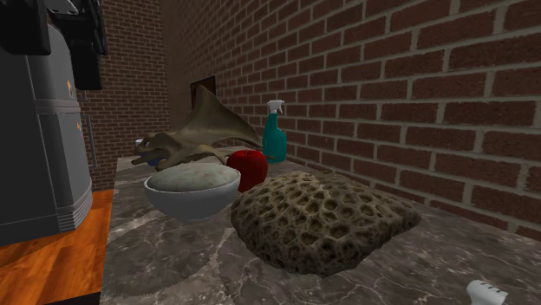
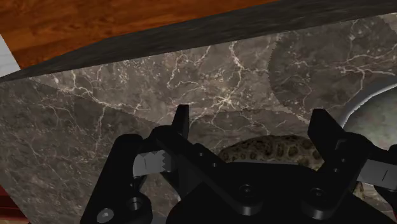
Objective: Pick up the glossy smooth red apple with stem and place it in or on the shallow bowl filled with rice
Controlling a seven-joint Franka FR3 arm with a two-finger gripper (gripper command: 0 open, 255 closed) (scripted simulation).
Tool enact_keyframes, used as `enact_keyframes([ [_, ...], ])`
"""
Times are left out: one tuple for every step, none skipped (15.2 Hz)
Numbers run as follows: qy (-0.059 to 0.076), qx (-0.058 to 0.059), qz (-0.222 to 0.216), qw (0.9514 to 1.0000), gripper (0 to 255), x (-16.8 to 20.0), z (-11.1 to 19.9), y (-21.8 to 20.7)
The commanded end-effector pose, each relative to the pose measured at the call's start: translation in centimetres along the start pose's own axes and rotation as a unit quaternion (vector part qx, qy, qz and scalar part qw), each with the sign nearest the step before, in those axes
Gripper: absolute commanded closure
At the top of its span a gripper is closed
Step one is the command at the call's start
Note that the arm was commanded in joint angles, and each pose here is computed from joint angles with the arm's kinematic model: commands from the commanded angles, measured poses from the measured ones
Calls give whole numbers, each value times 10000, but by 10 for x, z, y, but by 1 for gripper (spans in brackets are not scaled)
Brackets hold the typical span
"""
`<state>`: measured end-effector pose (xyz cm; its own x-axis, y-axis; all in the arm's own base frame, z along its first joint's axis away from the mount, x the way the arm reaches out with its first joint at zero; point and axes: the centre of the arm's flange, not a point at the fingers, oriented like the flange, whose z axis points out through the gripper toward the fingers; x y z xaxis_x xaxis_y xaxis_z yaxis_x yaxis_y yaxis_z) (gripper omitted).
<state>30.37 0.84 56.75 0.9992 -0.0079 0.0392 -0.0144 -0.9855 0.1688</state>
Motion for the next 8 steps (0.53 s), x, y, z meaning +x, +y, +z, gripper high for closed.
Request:
enact_keyframes([
  [0, 0, 0, 10000, 0, 0, 0, 0],
  [25, 43, -145, 9999, 0, 10, 3, -5],
  [51, 87, -289, 9995, 0, 21, 6, -11],
  [76, 130, -434, 9989, 0, 31, 9, -16],
  [101, 173, -578, 9981, 0, 40, 12, -22],
  [126, 217, -723, 9971, 0, 50, 14, -29],
  [152, 260, -867, 9958, 0, 60, 17, -35],
  [177, 303, -1011, 9943, 0, 69, 19, -42],
])
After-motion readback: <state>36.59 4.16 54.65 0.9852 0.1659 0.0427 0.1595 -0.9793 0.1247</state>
